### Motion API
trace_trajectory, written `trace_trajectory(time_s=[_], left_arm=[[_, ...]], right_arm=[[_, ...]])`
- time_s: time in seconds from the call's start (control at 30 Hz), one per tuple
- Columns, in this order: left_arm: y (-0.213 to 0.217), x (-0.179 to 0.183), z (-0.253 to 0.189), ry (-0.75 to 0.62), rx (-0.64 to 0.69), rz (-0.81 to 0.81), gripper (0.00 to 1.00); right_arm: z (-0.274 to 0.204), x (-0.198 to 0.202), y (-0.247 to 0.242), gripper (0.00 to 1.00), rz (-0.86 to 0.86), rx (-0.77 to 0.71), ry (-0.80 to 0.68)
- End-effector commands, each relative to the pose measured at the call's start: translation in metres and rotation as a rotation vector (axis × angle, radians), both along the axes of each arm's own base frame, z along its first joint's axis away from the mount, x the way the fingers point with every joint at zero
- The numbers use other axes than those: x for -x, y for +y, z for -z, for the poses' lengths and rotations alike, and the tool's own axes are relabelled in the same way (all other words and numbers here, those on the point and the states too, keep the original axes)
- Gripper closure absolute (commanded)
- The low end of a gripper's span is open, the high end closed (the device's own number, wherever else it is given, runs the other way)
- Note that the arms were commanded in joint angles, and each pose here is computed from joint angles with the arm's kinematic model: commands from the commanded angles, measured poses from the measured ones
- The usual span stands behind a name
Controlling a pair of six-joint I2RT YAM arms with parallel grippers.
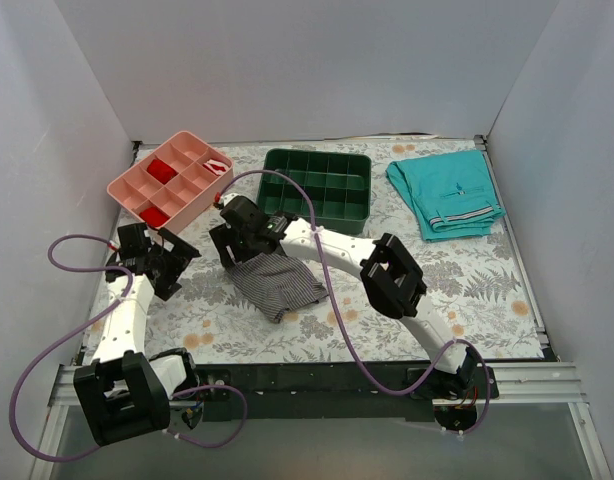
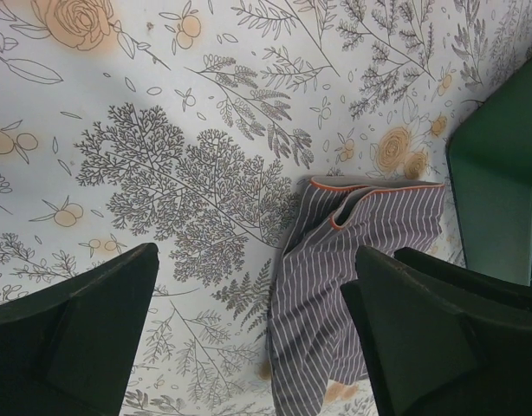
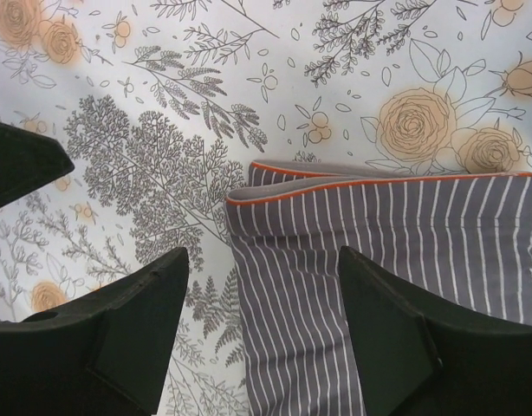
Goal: Roll the underwear
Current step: Flatten out the underwear at the center of the board.
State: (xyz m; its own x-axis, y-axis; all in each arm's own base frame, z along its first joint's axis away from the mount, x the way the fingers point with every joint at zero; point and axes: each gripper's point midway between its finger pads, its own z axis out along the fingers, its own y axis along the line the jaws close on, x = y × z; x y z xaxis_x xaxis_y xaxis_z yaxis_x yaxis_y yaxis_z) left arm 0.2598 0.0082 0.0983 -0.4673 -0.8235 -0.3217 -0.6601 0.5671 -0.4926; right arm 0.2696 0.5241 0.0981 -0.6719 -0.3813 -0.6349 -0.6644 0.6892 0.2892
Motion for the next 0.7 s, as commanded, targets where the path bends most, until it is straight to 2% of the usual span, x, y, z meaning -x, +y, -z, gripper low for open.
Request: trace_trajectory(time_s=[0.0, 0.17, 0.23, 0.43, 0.6, 0.67], left_arm=[[0.009, 0.001, -0.003, -0.015, -0.024, -0.046, 0.02], [0.012, 0.002, -0.007, -0.027, -0.039, -0.064, 0.02], [0.013, 0.002, -0.010, -0.042, -0.044, -0.066, 0.02], [0.010, 0.000, -0.008, -0.039, -0.034, -0.054, 0.02], [0.011, 0.001, -0.007, -0.035, -0.032, -0.053, 0.02], [0.011, 0.001, -0.007, -0.032, -0.032, -0.052, 0.02]], right_arm=[[-0.005, -0.004, 0.012, 0.23, 0.051, 0.002, -0.046], [0.007, 0.000, 0.017, 0.25, 0.065, 0.024, -0.067], [0.007, 0.000, 0.019, 0.31, 0.068, 0.025, -0.080], [0.003, -0.008, 0.030, 0.33, 0.076, 0.010, -0.119], [0.020, -0.011, 0.028, 0.34, 0.088, 0.056, -0.115], [0.021, -0.016, 0.026, 0.38, 0.105, 0.068, -0.133]])
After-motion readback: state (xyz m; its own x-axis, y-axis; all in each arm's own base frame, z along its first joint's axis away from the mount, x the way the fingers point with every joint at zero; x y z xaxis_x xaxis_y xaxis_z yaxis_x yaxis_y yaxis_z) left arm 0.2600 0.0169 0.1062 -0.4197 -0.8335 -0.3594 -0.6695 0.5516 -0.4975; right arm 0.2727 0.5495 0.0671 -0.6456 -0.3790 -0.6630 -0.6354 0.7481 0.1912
